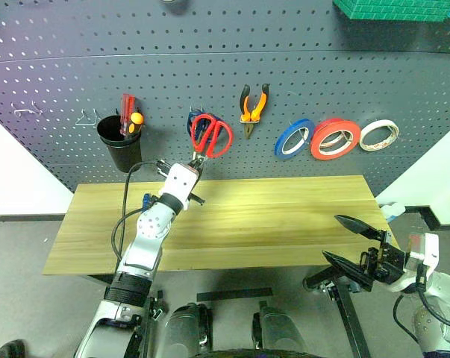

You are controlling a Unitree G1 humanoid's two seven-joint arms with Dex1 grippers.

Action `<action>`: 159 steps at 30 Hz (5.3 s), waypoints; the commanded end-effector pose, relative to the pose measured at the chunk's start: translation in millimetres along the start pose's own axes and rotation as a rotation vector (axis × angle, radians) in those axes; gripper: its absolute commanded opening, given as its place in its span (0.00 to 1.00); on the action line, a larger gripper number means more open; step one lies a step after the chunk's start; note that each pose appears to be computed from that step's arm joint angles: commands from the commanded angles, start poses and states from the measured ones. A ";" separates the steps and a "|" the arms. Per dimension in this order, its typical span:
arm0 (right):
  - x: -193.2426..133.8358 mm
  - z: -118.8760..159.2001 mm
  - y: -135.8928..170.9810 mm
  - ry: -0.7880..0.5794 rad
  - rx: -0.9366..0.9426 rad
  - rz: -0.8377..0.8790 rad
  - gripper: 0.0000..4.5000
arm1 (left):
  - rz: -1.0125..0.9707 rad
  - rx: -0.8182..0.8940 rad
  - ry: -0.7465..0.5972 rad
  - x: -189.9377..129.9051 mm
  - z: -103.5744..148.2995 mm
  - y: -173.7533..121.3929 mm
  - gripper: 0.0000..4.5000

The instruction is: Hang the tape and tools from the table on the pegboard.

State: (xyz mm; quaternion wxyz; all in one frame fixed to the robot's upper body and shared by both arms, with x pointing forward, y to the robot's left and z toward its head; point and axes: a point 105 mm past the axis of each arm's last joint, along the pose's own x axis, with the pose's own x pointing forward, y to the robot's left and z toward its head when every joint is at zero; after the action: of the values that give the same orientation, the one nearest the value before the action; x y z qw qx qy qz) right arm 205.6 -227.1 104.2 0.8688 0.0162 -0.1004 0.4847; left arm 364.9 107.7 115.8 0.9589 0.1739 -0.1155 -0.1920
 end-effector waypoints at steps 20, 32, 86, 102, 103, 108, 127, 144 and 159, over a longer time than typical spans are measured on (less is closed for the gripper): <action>22.5 50.9 2.1 -0.195 0.073 -0.012 1.00 | 0.019 0.030 -0.026 23.1 -0.3 12.0 0.05; 28.8 52.4 7.4 -0.175 0.063 -0.017 1.00 | 0.073 -0.077 0.004 24.6 -9.5 21.8 0.71; 43.2 54.2 24.1 -0.046 0.100 0.029 1.00 | 0.403 -0.353 0.553 -102.5 -119.4 104.3 0.99; 35.3 52.5 29.2 -0.016 0.116 0.018 1.00 | 0.348 -0.327 0.691 -97.6 -139.0 113.2 0.99; 35.0 52.1 29.0 -0.014 0.115 0.016 1.00 | 0.343 -0.328 0.700 -96.2 -140.4 113.2 0.99; 33.6 51.4 29.5 -0.012 0.117 0.012 1.00 | 0.326 -0.309 0.703 -88.2 -140.7 113.1 0.99; 23.8 48.3 36.3 0.001 0.131 -0.010 1.00 | 0.276 -0.292 0.707 -74.3 -139.9 106.1 0.99; 12.1 41.0 31.5 0.016 0.133 -0.025 1.00 | 0.322 -0.303 0.738 -80.6 -147.1 104.5 0.12; 11.6 36.7 29.9 -0.024 0.157 0.043 1.00 | 0.300 -0.298 0.671 -86.2 -130.3 92.5 0.12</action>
State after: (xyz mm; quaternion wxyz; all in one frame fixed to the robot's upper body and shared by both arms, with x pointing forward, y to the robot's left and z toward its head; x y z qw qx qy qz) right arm 182.6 -205.4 138.1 0.8562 0.0842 -0.0594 0.5063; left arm 353.6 264.8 8.8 0.9718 0.0616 0.2275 0.0083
